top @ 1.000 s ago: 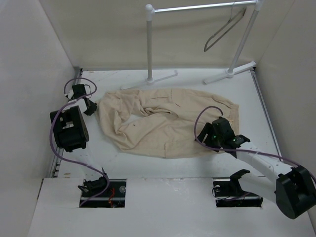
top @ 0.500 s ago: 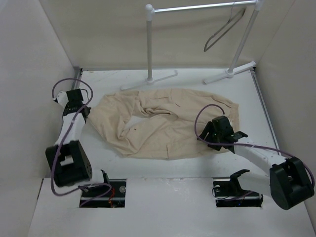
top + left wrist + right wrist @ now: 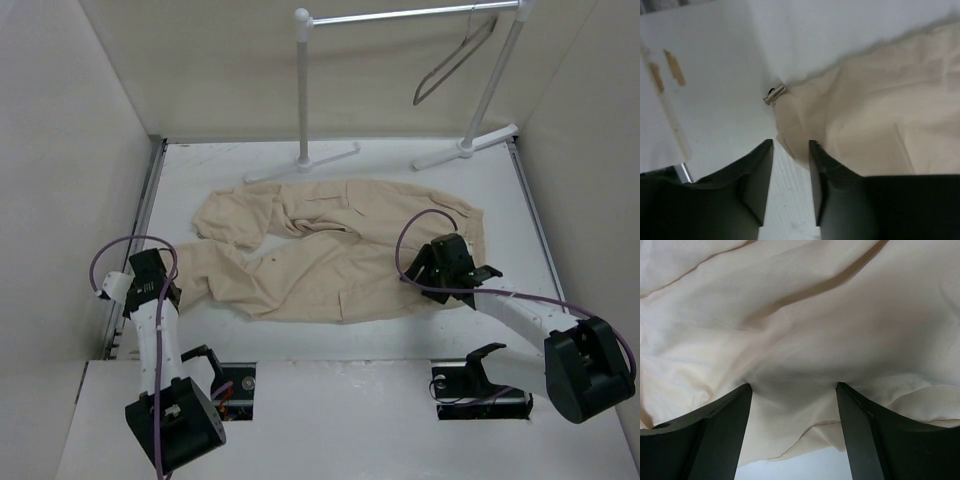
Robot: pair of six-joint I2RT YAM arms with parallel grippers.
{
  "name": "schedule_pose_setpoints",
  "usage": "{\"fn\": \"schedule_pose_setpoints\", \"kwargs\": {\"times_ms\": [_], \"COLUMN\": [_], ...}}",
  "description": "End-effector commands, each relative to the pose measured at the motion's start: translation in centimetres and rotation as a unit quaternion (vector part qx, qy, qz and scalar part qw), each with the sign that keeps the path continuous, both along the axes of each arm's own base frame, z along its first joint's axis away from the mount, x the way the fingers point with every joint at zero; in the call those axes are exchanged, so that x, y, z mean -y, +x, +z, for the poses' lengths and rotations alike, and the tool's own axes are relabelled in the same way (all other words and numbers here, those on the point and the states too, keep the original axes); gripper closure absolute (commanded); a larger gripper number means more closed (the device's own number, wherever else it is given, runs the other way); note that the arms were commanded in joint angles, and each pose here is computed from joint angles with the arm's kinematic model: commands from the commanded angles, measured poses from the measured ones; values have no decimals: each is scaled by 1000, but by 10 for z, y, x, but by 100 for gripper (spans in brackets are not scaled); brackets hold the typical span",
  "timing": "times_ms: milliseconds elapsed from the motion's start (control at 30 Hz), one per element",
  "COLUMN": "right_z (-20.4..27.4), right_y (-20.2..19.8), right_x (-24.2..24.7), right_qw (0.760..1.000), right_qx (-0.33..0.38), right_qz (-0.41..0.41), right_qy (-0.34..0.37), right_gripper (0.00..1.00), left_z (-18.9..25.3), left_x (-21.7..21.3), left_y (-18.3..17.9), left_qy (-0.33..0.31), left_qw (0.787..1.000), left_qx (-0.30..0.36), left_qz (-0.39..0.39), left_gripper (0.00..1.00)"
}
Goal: Place the trousers on the hanger
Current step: Flatten out the trousers at the center of the board.
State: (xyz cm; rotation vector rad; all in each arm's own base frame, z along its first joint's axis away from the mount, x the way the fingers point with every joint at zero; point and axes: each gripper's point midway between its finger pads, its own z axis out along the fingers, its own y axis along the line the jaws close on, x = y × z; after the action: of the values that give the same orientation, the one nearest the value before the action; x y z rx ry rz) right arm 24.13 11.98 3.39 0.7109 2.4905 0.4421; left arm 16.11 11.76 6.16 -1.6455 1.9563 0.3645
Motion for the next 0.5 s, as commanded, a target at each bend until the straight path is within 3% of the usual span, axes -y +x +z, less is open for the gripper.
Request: {"fn": "schedule_pose_setpoints", "kwargs": {"times_ms": [0,100,167,233,300,333,400,467], "right_z": [7,8,9,10,12,14,17,19], "right_y": [11,13,15,16,17,18,20,22], "right_x": [1,-3,-4,-5,-6,-7,-7,-8], "right_qw": [1000,1000,1000,1000,1000,1000,999,999], "right_qx": [21,23,24,26,28,28,31,35], "right_qz": [-8,-3,1,3,4,7,11,15], "right_qy": [2,5,7,8,8,8,6,5], "right_gripper": [25,24,26,37,62,69,72,68], "left_z": [28,73,90,90,79,74,61,46], "left_x": [-4,-3,8,28,46,53,63,64], "left_y": [15,55,85,116,146,161,186,205], "left_qy": [12,46,55,51,36,26,5,-11], "left_qw": [999,993,990,987,983,980,976,976], "left_qx": [46,104,104,91,73,68,53,35], "left_qz": [10,-31,-76,-125,-167,-184,-210,-217], "left_gripper": [61,56,56,54,54,53,53,52]}}
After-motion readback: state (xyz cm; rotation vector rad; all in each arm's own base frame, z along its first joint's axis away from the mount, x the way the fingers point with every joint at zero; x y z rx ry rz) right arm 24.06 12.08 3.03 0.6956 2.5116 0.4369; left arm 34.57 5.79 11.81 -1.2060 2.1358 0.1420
